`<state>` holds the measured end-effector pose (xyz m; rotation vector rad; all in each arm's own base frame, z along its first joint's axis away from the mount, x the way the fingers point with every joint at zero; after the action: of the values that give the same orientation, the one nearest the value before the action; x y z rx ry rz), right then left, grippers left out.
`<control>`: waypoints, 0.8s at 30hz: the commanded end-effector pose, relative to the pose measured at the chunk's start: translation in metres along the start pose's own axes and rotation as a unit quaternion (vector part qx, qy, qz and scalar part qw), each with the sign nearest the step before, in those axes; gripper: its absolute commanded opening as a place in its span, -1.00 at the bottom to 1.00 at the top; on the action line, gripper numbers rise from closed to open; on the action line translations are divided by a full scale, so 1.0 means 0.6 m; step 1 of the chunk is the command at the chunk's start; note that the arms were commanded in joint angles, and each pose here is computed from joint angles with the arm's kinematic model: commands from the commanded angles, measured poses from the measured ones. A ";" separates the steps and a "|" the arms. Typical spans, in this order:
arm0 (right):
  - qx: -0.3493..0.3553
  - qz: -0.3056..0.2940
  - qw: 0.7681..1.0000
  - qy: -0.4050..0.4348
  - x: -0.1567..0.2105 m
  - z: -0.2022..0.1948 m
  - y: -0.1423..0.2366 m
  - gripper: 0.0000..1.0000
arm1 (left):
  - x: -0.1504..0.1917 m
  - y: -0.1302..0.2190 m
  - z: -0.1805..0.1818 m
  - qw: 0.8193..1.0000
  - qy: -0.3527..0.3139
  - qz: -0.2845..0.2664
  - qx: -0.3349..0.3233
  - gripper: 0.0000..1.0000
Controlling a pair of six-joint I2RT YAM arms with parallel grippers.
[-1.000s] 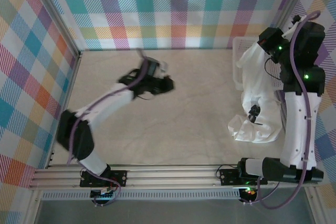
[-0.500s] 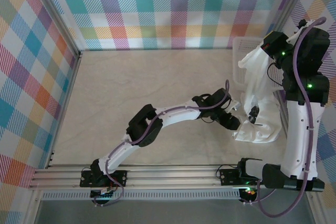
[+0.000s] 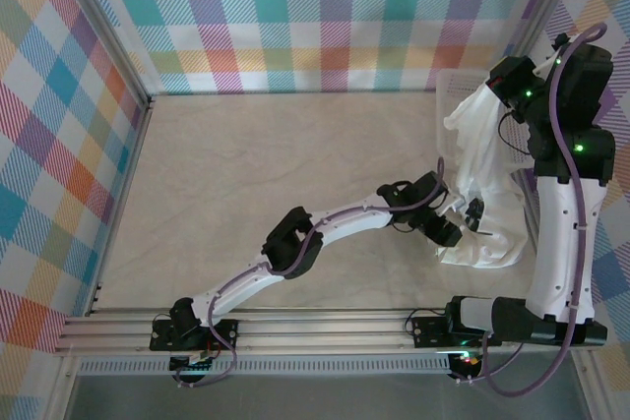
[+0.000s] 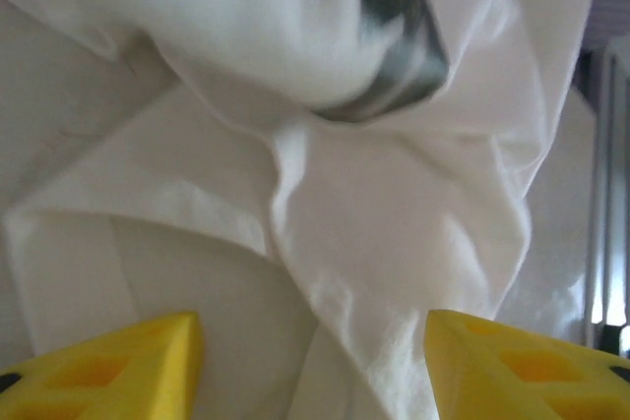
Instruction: Fold the inside-out t-shirt
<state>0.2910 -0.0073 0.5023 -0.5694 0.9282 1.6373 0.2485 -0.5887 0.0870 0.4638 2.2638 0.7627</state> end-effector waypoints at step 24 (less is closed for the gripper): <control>-0.036 -0.034 0.999 -0.006 -0.033 0.033 0.042 -1.00 | -0.012 0.504 0.113 0.953 0.087 -0.227 -0.182 -1.00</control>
<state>0.2831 -0.0065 0.5148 -0.5808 0.9120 1.6304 0.3048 -0.3987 0.1526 0.0760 2.3166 1.0572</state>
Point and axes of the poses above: each hand's point on the last joint's axis, 136 mm out from that joint toward the fingers, its own y axis back along the fingers, its own z axis along the line the jaws close on, x = y × z, the point moved 6 cm from there along y, back along the fingers, and after that the axes turned 6 degrees about y, right-handed, at the moved point
